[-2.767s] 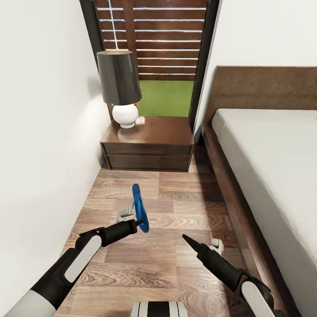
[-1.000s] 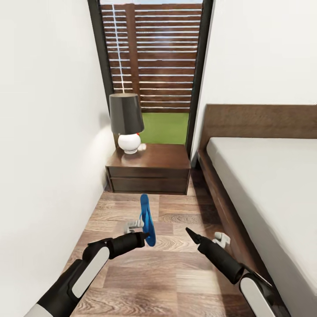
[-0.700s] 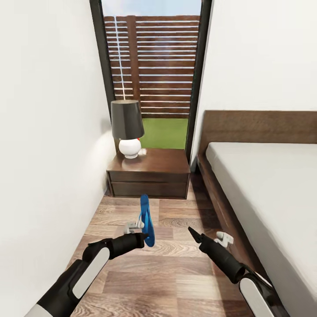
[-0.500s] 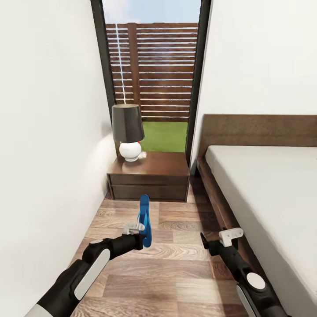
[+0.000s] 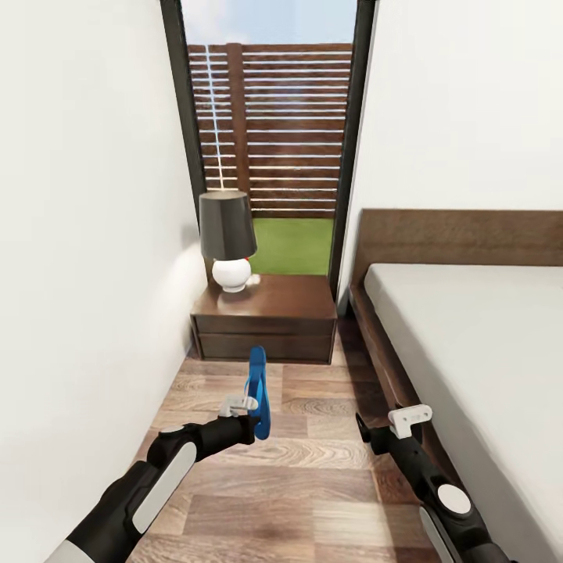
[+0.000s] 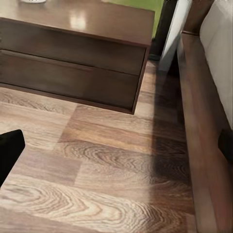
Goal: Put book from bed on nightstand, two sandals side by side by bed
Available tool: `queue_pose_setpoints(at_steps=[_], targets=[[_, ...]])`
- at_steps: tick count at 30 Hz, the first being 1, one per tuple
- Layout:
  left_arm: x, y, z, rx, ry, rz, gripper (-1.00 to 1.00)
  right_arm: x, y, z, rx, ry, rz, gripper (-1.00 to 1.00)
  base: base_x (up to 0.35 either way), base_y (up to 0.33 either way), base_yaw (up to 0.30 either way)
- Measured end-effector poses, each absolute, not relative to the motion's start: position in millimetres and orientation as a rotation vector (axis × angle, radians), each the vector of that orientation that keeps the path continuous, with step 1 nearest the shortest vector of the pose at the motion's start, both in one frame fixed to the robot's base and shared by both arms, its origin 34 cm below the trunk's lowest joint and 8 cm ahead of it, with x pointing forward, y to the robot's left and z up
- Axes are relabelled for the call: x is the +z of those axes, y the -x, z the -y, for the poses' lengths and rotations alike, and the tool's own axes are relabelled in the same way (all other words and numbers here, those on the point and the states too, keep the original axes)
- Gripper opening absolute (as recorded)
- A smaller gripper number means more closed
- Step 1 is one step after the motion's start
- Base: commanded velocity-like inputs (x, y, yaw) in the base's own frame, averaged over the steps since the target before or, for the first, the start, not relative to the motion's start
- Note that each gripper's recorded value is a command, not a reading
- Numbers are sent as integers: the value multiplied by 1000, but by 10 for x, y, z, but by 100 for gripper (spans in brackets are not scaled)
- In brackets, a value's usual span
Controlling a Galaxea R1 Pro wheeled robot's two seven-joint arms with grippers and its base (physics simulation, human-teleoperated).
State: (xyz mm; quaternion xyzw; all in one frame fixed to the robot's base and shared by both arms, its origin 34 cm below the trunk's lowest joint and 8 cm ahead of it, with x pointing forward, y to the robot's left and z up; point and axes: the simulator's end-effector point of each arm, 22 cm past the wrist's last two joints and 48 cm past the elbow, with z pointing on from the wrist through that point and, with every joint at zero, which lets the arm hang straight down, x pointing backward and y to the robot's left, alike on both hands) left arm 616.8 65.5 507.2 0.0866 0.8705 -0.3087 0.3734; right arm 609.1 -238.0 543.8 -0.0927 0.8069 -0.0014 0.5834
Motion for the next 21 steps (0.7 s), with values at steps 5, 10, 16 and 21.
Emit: queue_pose_setpoints(at_steps=[5, 10, 16, 21], targets=[[5179, -6194, -654, -791, -222, -2231, -100, 5548, -6119, 2379, -3, 217, -1884, 100, 0, 0, 0], [5288, -6222, -656, -791, -222, -2232, -100, 5657, -6146, 2378, -3, 217, -1885, 100, 0, 0, 0], [5420, -6251, -651, -793, -222, -2233, -100, 5788, -6177, 2376, -2, 217, -1886, 100, 0, 0, 0], [5529, -6274, -644, -794, -223, -2233, -100, 5899, -6205, 2374, -2, 218, -1885, 100, 0, 0, 0]])
